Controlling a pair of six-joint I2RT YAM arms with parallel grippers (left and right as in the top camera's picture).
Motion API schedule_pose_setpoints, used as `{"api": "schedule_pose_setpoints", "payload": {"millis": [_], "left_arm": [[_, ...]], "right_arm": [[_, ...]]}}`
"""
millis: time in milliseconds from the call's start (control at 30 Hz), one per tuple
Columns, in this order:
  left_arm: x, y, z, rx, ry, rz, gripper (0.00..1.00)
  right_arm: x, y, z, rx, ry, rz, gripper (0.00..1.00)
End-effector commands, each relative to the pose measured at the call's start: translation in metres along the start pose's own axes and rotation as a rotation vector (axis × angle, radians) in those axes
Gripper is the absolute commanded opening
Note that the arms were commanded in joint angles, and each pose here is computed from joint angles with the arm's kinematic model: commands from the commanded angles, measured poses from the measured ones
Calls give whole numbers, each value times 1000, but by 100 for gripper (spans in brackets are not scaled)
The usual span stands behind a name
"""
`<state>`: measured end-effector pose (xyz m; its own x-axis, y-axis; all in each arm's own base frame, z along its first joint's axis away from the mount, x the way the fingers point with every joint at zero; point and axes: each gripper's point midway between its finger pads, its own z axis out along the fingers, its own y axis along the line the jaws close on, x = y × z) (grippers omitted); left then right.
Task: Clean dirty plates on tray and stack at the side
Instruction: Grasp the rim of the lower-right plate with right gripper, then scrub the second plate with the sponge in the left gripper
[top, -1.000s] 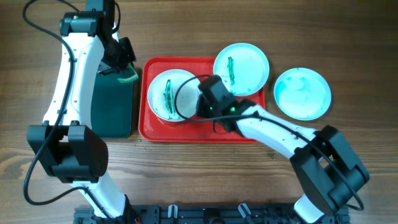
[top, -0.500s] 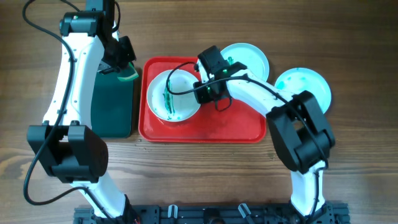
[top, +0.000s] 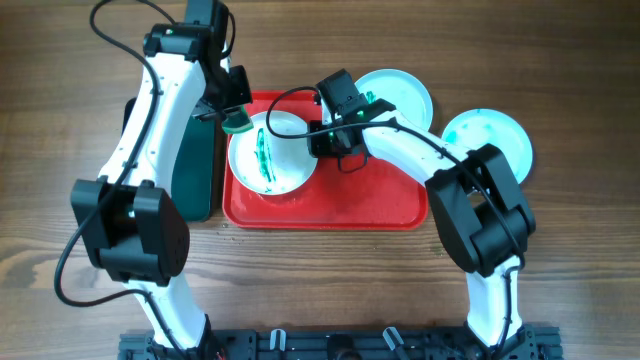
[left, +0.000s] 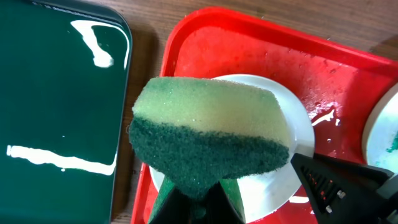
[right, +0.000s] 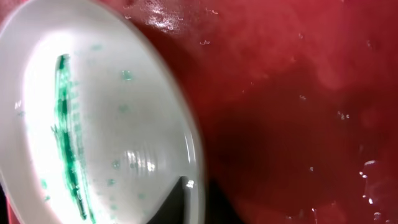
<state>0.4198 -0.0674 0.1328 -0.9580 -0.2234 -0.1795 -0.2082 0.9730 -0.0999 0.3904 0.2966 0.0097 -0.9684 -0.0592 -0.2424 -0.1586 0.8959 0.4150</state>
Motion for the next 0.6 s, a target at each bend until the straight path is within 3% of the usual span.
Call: {"api": "schedule_pose_setpoints", "payload": {"millis": [0,200,367,567], "left_arm": [[-1,-4,4,17,0,-18,4],[3,-14,10,17,14,7,4],[17,-37,43,-2,74,64,4],[27,-26,91,-94,155,90,4]], "right_arm": [[6,-7,16,20,33,65,4],[21,-23,8,41,113,150,4],[36,-35,2,59,192,200,4],[32,-34,3,50,176,158,4]]}}
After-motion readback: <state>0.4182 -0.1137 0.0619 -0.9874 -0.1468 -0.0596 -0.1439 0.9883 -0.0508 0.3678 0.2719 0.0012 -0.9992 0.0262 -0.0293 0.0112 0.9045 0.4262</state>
